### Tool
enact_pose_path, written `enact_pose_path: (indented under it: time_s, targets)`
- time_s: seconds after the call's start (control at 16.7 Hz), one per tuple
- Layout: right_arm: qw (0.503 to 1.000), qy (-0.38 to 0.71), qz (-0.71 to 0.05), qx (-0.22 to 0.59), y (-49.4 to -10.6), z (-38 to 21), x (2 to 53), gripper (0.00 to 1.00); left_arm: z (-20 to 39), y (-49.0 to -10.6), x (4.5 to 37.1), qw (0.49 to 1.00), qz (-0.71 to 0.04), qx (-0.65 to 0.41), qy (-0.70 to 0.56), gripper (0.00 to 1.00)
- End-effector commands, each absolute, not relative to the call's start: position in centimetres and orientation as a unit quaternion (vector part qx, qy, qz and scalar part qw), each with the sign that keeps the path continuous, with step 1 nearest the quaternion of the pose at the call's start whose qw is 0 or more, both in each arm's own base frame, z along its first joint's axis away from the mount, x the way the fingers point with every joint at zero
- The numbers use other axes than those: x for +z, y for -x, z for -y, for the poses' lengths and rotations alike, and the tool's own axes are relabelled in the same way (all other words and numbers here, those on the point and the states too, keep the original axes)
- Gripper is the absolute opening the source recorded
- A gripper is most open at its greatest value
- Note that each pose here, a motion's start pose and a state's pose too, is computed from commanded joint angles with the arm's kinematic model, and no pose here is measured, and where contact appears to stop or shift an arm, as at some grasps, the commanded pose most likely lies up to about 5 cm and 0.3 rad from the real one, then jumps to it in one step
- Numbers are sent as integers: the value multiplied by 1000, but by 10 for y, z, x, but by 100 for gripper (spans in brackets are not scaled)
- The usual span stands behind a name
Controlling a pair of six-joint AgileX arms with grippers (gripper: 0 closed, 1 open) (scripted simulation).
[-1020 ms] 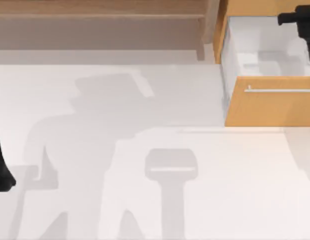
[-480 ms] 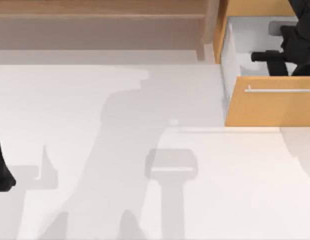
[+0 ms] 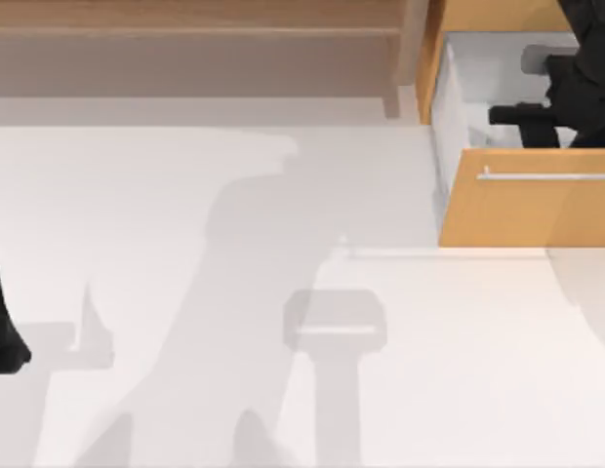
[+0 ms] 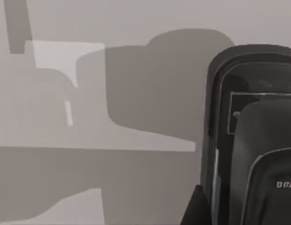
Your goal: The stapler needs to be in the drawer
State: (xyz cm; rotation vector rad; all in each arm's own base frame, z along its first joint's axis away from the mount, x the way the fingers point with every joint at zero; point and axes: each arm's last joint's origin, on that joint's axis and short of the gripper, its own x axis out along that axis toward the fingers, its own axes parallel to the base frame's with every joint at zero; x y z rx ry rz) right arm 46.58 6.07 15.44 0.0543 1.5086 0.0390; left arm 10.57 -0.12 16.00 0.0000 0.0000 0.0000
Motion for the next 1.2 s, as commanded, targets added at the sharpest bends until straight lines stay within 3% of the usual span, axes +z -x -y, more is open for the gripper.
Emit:
enact_pose_path:
  time_s: [0.18, 0.96, 1.2]
  targets:
    - [728, -25, -685, 18, -466, -61, 154, 0, 1, -106, 160, 1000, 0, 0, 0, 100]
    - [728, -25, -685, 18, -466, -61, 154, 98, 1, -106, 160, 1000, 0, 0, 0, 100]
    - [728, -25, -685, 18, -466, -61, 154, 100, 1, -106, 160, 1000, 0, 0, 0, 100]
